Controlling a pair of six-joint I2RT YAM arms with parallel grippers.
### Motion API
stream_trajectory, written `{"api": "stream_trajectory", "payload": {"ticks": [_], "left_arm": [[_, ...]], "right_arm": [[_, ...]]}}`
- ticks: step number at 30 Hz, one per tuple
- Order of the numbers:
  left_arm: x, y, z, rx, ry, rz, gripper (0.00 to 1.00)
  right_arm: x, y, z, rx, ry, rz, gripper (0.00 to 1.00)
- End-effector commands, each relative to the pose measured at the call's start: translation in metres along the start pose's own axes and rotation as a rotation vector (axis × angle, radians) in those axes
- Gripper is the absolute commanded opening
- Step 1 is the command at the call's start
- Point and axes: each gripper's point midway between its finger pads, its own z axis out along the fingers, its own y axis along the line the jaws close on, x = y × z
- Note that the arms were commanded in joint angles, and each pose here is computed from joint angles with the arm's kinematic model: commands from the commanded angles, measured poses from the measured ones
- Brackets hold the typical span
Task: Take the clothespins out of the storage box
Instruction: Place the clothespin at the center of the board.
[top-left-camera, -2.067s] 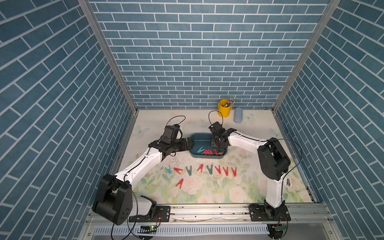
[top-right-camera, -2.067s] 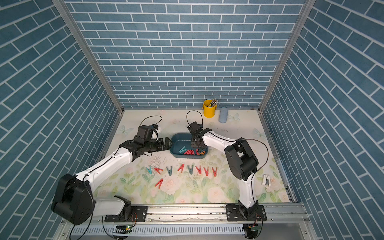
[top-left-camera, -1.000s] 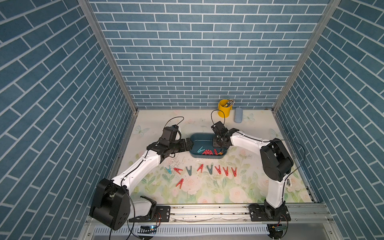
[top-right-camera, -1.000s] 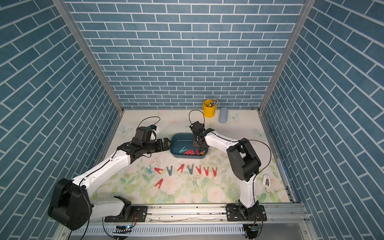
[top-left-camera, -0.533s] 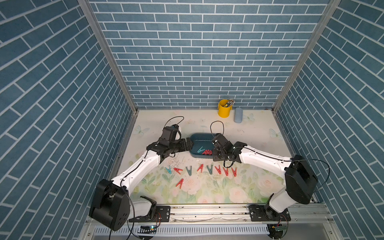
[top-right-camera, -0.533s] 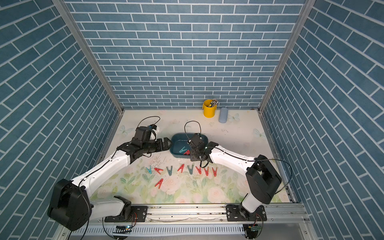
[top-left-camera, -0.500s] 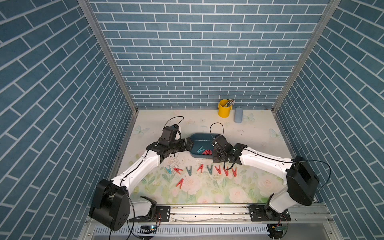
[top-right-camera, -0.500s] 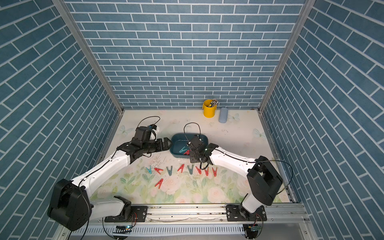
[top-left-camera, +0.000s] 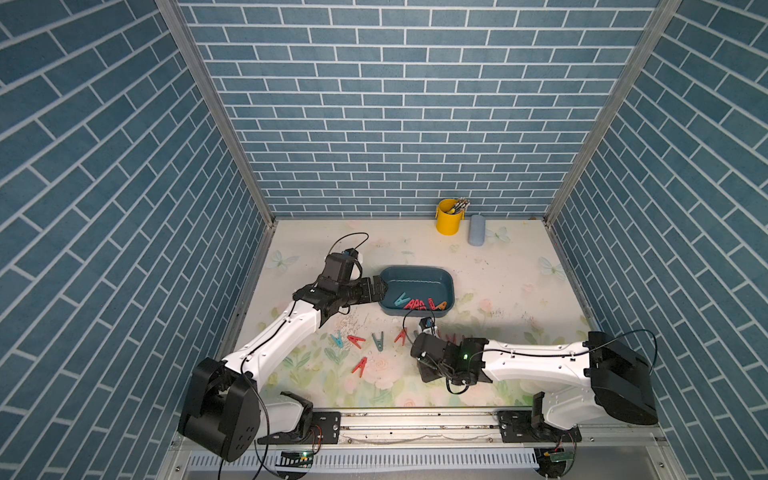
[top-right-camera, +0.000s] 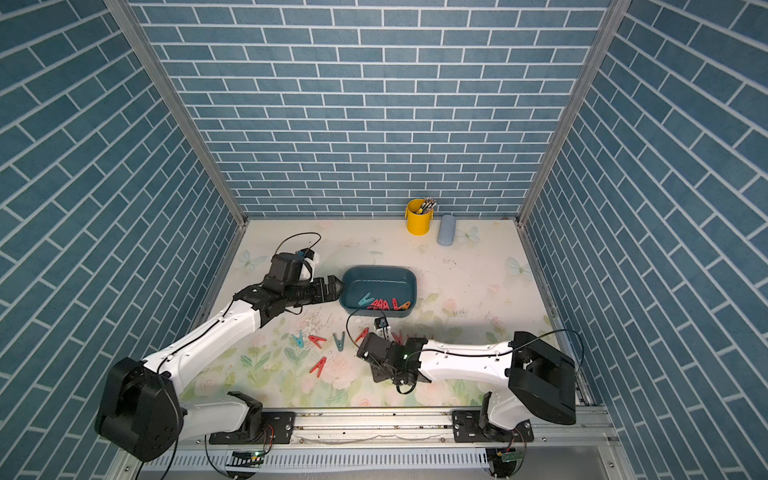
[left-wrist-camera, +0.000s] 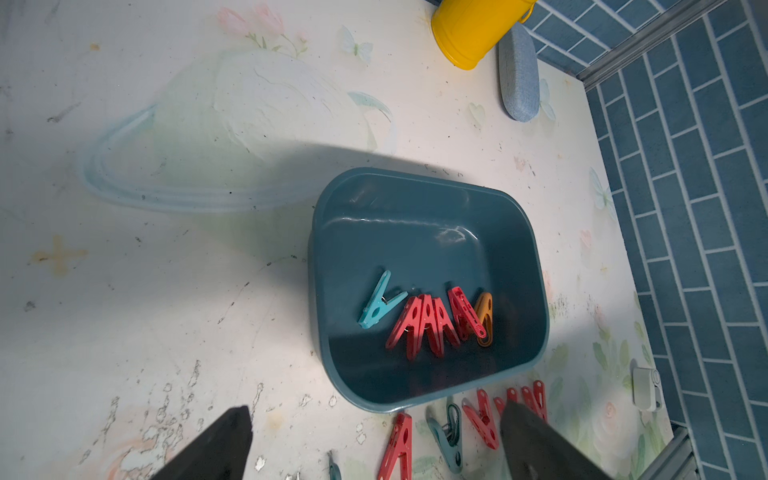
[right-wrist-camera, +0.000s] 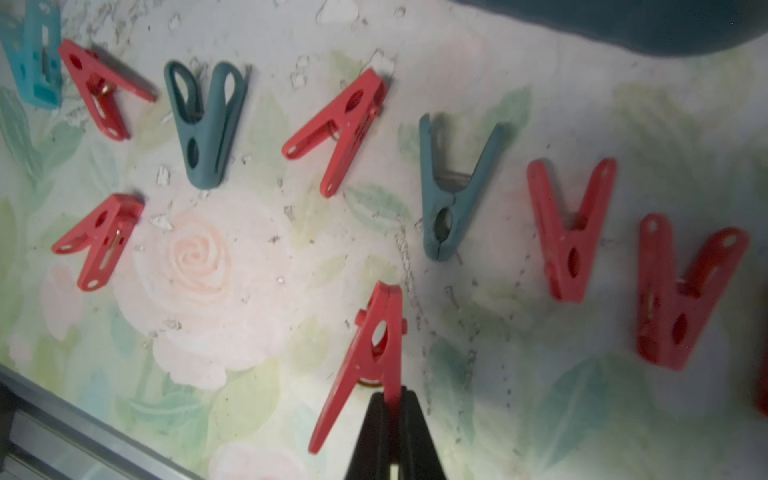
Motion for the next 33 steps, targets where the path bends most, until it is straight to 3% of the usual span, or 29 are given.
{"api": "stream_trajectory", "payload": {"ticks": [1,13,16,21,27,33], "left_arm": [[-0.001,0.000,-0.002,-0.004,0.006,0.015,0.99],[0.004,-0.001,-0.007,0.005,0.008,0.020,1.00],[0.006,-0.002,-0.007,0.009,0.011,0.021,1.00],[0.008,-0.002,-0.005,0.010,0.020,0.030,1.00],[0.014,0.002,0.004,-0.004,0.046,0.029,0.99],[0.014,0.007,0.014,-0.065,0.054,0.024,0.95]], "right_arm": [[0.005,0.002,0.004,0.003,-0.023,0.066,0.00],[0.031,-0.011,0.024,0.049,0.036,0.082,0.01],[0.029,-0.009,0.025,0.053,0.039,0.071,0.16],[0.020,-0.008,0.015,0.050,0.008,0.066,0.29],[0.002,-0.007,-0.011,0.040,-0.047,0.056,0.36],[-0.039,-0.014,-0.040,0.022,-0.145,0.063,0.46]]}}
